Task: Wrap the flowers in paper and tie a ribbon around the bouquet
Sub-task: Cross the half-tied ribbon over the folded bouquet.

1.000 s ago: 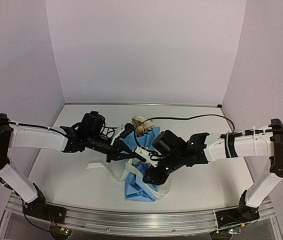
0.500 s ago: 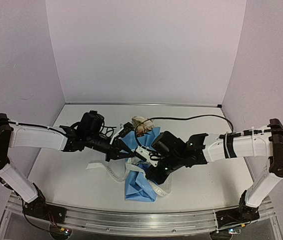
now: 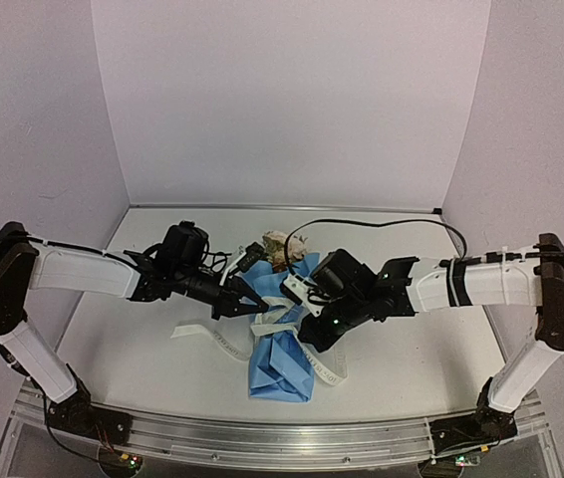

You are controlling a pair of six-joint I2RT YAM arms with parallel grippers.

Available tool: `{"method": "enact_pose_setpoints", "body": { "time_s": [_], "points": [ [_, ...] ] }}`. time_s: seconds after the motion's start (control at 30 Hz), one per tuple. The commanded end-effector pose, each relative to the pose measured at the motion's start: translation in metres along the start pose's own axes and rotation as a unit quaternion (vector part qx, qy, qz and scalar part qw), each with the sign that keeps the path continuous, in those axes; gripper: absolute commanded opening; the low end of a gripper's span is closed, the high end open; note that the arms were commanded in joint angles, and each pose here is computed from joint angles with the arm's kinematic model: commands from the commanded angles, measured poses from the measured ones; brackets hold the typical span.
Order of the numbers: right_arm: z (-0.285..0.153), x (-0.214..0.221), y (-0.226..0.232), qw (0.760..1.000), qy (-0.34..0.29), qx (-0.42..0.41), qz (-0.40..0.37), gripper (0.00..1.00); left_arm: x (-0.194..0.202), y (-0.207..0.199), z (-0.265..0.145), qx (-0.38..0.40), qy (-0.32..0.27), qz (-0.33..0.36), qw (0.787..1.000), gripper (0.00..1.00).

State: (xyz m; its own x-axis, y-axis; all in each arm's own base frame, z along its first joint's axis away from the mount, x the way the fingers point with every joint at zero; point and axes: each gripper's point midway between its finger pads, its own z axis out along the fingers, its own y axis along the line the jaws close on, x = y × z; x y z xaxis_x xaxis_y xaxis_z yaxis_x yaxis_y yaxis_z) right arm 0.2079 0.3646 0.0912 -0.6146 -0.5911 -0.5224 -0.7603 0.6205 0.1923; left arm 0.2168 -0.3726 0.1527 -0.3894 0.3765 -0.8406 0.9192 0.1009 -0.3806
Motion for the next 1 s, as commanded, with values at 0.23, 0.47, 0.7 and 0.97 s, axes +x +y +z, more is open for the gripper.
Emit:
{"method": "enact_pose_setpoints", "body": {
  "time_s": [0.23,0.47,0.7,0.97],
  "points": [
    [-0.006,-0.023,0.006,0.996,-0.046,-0.052,0.056,0.08,-0.040,-0.005,-0.002,0.029,-0.047,-0.002,0.998,0.00],
    [-0.003,-0.028,0.012,0.995,-0.054,-0.069,0.055,0.30,-0.041,-0.006,0.001,0.043,-0.037,-0.011,0.998,0.01],
    [-0.008,-0.022,0.013,0.993,-0.064,-0.077,0.056,0.38,-0.042,-0.006,0.002,0.045,-0.032,-0.013,0.998,0.01],
    [-0.022,-0.002,0.020,0.993,-0.076,-0.082,0.025,0.49,-0.040,-0.009,0.003,0.057,-0.025,-0.016,0.998,0.01]
  ]
}}
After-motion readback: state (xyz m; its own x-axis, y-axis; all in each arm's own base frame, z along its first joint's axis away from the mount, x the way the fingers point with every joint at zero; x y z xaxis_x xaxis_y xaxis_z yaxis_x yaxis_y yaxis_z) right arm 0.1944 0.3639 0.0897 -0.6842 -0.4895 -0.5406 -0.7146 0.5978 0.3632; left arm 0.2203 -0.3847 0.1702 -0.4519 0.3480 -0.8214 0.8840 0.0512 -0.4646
